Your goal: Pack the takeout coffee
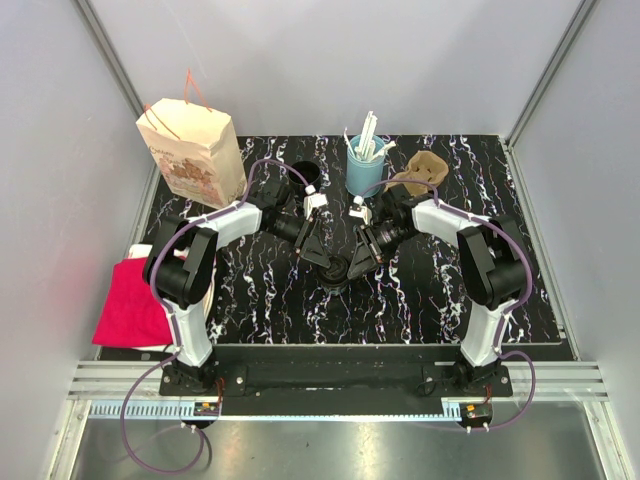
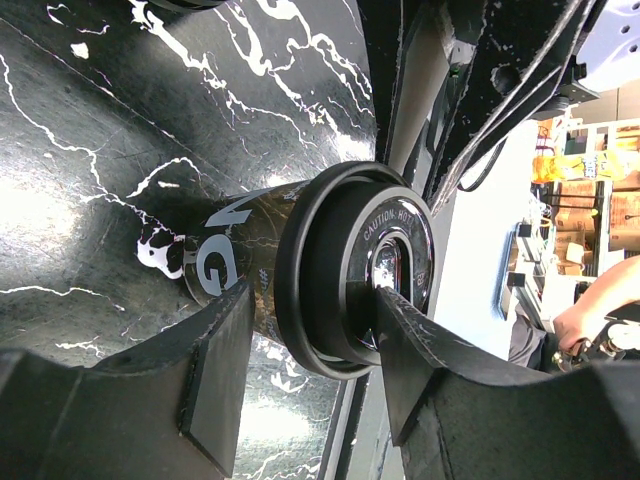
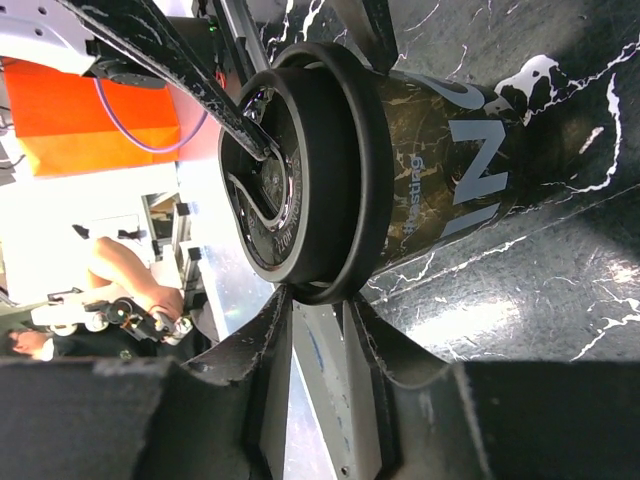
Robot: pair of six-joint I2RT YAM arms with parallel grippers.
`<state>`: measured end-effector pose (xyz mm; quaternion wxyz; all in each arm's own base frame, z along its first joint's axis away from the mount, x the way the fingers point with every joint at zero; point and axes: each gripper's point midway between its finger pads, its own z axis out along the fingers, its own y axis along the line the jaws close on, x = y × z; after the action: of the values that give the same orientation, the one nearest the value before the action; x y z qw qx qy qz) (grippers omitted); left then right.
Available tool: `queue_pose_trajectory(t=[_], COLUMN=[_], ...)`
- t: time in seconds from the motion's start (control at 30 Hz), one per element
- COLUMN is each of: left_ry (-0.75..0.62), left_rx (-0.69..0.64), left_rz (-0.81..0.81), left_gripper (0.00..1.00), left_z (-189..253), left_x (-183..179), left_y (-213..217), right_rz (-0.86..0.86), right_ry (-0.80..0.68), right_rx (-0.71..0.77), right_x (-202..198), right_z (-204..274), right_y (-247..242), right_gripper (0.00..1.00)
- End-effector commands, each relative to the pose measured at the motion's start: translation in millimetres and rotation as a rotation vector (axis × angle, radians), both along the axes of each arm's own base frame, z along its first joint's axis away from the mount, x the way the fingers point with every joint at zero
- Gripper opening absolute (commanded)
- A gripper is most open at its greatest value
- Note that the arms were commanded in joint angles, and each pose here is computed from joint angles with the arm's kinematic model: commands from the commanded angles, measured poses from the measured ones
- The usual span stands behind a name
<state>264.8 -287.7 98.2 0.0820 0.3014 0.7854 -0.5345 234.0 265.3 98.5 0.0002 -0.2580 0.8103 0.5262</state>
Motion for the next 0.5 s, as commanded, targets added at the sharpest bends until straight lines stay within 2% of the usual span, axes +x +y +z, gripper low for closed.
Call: queue_pose_trajectory(t=[0.0, 0.47], left_ry=[-0.138, -0.149], left_rx=[0.188, 0.201], left_rz=[0.046, 0.051], left_gripper=[0.52, 0.51], left_z=[-42, -42], left_x=[21, 22], left_y=[15, 16], right_rz=[0.004, -0.019], right_ry=[-0.022, -0.023], right_rx=[0.009, -0.057], right_x=[5, 12], right_z=[-10, -31], right_y=[4, 1], right_gripper=[0.27, 0.17])
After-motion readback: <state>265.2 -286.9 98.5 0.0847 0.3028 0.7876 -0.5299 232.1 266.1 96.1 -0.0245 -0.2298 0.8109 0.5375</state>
